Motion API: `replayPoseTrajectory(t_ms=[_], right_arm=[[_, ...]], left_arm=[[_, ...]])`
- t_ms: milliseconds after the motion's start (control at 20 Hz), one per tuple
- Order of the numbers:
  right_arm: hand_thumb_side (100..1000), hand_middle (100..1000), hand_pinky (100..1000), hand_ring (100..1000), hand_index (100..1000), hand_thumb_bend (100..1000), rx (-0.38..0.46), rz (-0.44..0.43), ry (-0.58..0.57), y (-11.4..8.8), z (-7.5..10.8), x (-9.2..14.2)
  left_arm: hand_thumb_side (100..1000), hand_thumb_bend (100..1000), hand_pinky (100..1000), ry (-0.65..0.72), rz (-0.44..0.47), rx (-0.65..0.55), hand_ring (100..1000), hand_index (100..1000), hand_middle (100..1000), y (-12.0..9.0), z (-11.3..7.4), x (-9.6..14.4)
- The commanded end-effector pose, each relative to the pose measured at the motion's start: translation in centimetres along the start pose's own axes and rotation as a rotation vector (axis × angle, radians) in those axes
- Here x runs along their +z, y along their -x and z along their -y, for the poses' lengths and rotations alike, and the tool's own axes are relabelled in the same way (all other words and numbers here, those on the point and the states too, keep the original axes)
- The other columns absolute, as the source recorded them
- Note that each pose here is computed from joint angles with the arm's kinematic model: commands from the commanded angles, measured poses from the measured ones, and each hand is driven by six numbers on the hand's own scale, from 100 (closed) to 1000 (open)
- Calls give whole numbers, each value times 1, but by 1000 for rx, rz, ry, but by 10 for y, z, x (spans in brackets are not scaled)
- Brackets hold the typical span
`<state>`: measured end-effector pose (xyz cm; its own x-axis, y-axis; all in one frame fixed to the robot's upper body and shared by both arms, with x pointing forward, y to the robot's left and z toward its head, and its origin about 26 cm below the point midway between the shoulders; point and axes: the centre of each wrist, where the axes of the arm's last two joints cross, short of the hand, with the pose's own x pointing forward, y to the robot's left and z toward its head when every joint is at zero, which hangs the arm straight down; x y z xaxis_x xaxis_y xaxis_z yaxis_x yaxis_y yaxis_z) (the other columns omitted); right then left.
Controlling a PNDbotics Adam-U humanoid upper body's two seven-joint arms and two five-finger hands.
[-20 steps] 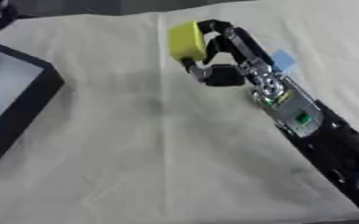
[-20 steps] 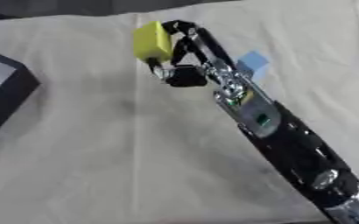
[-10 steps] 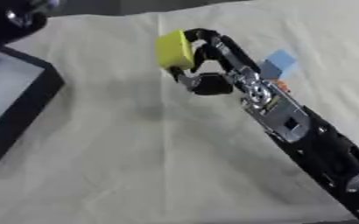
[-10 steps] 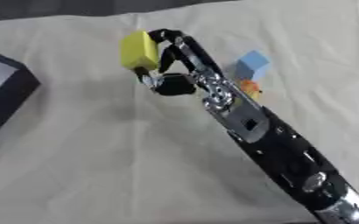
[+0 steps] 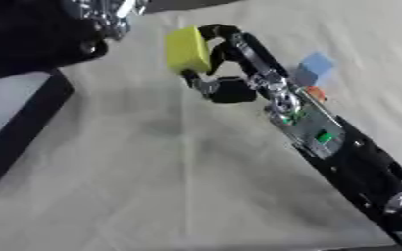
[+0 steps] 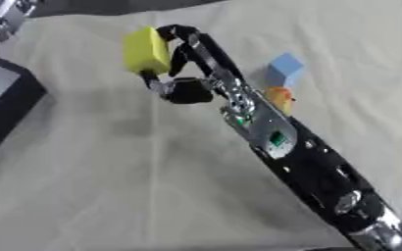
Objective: Pick up the objects with one hand, pass them to the other hand, and then place them into the box on the other side of the table.
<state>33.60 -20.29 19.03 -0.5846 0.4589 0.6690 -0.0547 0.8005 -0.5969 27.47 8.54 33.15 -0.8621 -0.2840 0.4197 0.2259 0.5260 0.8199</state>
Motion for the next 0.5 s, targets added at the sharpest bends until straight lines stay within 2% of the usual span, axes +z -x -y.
replayPoseTrajectory(t_ms=[50, 150, 200, 500], right_arm=[[100, 458, 501, 418, 535, 205, 4, 45, 0, -13, 2, -4], [100, 458, 501, 418, 535, 228, 1, 50, -15, -15, -1, -5], [100, 458, 501, 418, 535, 206, 0, 52, -24, -16, -2, -5], [100, 458, 501, 417, 534, 205, 4, 60, -58, -19, -7, -4]], left_arm=[[498, 100, 811, 15, 6, -57, 738, 771, 675, -11, -3, -2], [494, 103, 811, 33, -5, -74, 741, 778, 680, -13, -2, -4], [495, 114, 813, 45, -11, -83, 745, 785, 686, -14, -1, -5], [498, 169, 818, 112, -56, -143, 758, 804, 706, -9, 6, -13]])
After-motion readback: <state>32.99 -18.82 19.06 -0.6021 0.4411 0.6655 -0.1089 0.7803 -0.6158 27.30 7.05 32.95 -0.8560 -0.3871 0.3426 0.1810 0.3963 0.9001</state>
